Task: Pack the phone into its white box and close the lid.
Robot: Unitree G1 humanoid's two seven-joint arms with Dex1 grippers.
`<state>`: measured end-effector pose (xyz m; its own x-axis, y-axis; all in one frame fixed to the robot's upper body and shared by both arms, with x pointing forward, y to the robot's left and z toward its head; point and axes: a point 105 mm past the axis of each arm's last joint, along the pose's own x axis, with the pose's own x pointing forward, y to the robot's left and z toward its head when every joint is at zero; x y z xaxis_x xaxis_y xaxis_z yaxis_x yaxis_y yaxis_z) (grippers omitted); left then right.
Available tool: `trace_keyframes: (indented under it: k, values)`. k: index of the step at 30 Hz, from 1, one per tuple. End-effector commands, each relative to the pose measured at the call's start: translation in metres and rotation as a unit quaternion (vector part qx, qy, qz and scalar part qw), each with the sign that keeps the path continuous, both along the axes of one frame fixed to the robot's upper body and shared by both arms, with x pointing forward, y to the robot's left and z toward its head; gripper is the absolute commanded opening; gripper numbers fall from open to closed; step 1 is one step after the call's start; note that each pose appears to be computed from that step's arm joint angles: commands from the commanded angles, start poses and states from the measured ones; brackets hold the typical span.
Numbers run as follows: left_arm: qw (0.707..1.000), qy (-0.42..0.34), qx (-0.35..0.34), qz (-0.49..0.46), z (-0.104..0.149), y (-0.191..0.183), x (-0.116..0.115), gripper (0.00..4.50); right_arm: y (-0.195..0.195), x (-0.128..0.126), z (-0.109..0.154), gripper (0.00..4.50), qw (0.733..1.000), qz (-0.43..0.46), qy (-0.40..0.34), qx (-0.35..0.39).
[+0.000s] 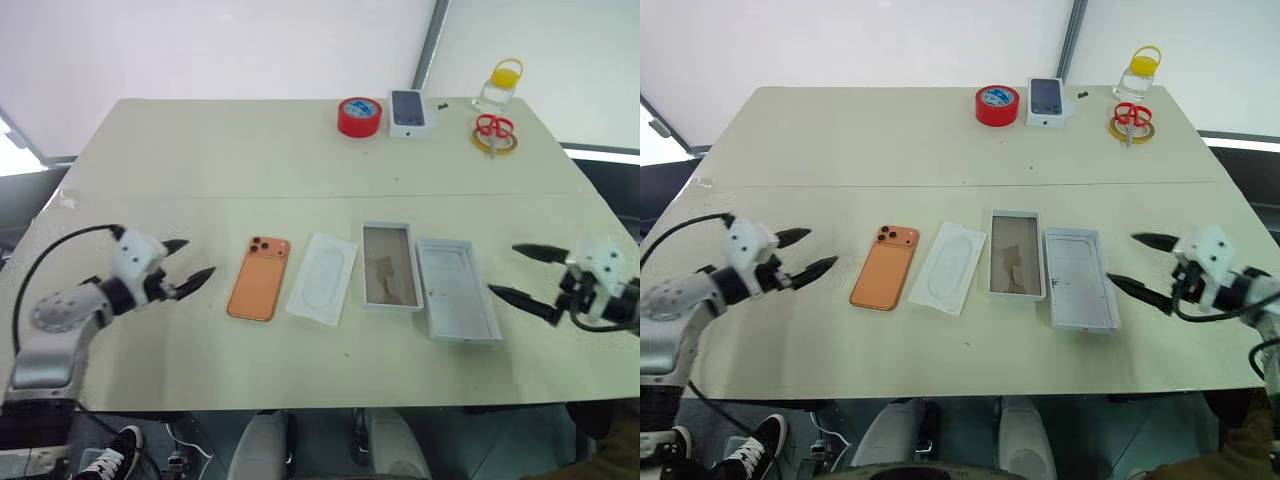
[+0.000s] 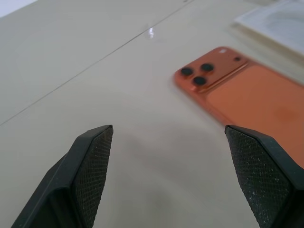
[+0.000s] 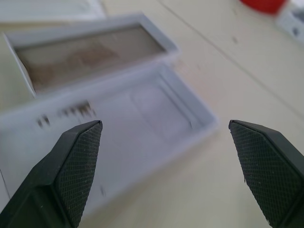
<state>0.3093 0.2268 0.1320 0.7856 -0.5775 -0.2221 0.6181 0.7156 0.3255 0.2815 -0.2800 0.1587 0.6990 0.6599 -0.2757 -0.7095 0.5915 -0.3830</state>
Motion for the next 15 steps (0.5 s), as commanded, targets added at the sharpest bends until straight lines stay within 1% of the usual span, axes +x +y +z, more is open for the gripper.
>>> trace_keyframes:
  k: [1,4,6,9,13,15]
  values:
    - [0.999,0.022,-0.015,-0.021,0.006,-0.038,0.006,3.94,0.031,0.006,0.012,4.45,0.999,0.04,-0.028,0.014]
    - [0.994,0.1,-0.041,-0.035,-0.004,-0.064,0.01,3.94,0.049,0.009,0.016,4.45,0.997,0.065,-0.032,0.023]
    - [0.985,0.151,-0.073,-0.036,-0.007,-0.08,0.013,3.94,0.055,0.011,0.016,4.45,0.996,0.074,-0.034,0.022]
    - [0.966,0.216,-0.14,-0.02,-0.001,-0.096,0.02,3.94,0.056,0.013,0.014,4.45,0.997,0.074,-0.032,0.018]
    - [0.943,0.278,-0.181,-0.009,0.007,-0.107,0.025,3.94,0.055,0.011,0.012,4.45,0.997,0.074,-0.03,0.018]
    - [0.934,0.304,-0.189,0.002,0.009,-0.11,0.028,3.94,0.055,0.01,0.01,4.45,0.997,0.073,-0.029,0.018]
